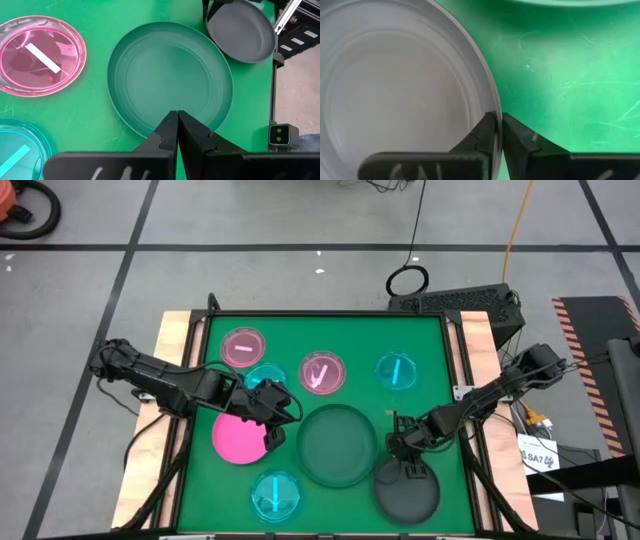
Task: Stack plastic plates
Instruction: Stack the black plate on top of the green plate
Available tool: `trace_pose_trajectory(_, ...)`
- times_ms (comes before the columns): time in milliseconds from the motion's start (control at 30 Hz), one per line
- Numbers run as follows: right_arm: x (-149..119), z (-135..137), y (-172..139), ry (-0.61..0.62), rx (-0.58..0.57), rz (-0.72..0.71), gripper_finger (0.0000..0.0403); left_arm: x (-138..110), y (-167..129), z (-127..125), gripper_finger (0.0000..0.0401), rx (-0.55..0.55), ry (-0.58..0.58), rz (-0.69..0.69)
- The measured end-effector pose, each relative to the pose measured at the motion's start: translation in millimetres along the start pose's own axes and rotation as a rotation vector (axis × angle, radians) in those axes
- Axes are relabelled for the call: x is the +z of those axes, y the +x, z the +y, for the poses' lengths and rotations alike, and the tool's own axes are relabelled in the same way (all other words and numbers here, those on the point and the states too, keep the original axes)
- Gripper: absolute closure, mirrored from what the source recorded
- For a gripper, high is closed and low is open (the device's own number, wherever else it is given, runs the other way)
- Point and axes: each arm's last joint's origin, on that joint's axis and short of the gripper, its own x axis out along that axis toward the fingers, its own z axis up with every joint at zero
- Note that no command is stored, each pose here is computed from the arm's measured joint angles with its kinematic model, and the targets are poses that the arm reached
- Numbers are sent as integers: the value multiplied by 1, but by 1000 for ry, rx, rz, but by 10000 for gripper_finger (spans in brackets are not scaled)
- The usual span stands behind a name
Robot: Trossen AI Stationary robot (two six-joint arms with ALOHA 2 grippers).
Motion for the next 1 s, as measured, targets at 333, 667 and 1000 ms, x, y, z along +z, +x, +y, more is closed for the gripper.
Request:
trace_pose_trajectory(333,4,3,-4,31,23,-6,385,0,0,0,384,0,0,0)
trace_pose_trajectory(667,5,4,-4,49,36,0,380,0,0,0,384,0,0,0)
trace_pose_trajectory(1000,5,4,-4,31,32,0,334,0,0,0,384,0,0,0)
